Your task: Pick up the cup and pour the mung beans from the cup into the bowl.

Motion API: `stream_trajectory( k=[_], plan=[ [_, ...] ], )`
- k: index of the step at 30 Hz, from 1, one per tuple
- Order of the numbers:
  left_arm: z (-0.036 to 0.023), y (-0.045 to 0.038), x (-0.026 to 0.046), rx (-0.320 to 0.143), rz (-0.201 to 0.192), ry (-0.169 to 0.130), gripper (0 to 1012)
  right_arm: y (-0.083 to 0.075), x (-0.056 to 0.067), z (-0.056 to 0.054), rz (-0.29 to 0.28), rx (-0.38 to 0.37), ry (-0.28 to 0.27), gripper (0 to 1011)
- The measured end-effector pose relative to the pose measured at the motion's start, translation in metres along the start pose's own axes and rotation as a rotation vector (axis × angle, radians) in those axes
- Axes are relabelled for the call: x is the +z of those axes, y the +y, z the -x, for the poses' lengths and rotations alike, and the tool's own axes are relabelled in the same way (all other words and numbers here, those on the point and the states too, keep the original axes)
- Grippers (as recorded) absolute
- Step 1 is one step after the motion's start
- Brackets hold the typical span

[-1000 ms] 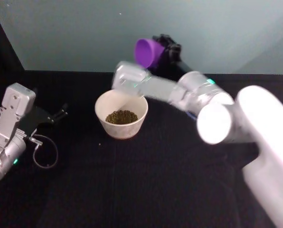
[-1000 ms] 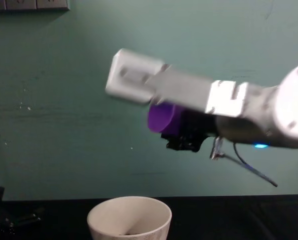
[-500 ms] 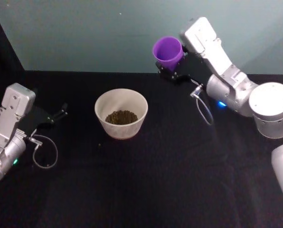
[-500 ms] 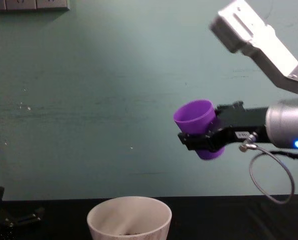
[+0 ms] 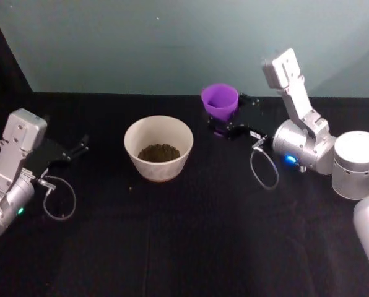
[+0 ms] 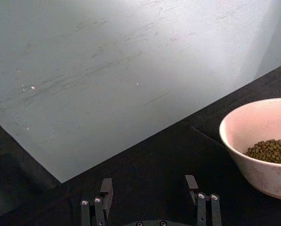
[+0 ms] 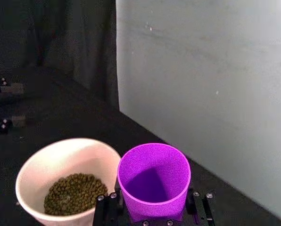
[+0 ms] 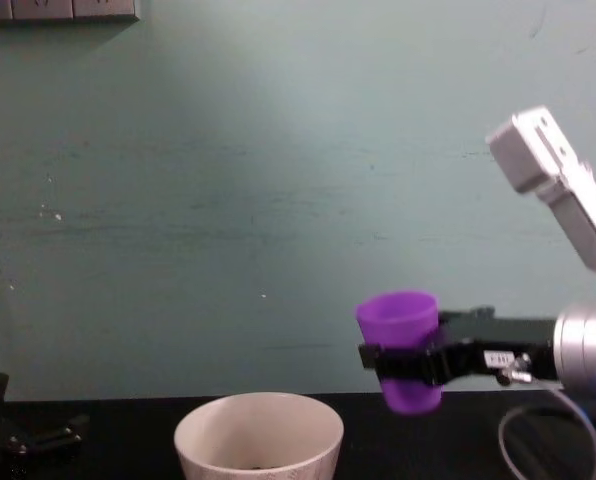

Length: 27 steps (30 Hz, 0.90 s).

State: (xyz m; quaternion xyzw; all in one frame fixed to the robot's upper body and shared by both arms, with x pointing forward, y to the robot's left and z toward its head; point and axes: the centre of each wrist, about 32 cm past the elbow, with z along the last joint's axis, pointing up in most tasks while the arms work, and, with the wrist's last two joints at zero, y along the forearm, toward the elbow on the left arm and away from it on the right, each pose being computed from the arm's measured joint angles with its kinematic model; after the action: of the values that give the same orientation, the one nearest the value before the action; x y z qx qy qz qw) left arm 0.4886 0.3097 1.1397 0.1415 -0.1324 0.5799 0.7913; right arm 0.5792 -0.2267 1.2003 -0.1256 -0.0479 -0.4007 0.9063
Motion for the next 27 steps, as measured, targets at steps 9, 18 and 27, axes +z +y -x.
stream_trajectory(
  k=[9, 18, 27],
  plan=[
    [0.0000, 0.0000, 0.0000, 0.000, 0.000, 0.000, 1000, 0.000, -0.027, -0.004, 0.007, 0.004, 0.095, 717],
    [0.0000, 0.0000, 0.0000, 0.000, 0.000, 0.000, 1000, 0.001, -0.035, -0.003, -0.012, 0.005, 0.131, 717],
    [0.0000, 0.0000, 0.0000, 0.000, 0.000, 0.000, 1000, 0.001, -0.036, -0.003, -0.020, 0.002, 0.135, 716]
  ],
)
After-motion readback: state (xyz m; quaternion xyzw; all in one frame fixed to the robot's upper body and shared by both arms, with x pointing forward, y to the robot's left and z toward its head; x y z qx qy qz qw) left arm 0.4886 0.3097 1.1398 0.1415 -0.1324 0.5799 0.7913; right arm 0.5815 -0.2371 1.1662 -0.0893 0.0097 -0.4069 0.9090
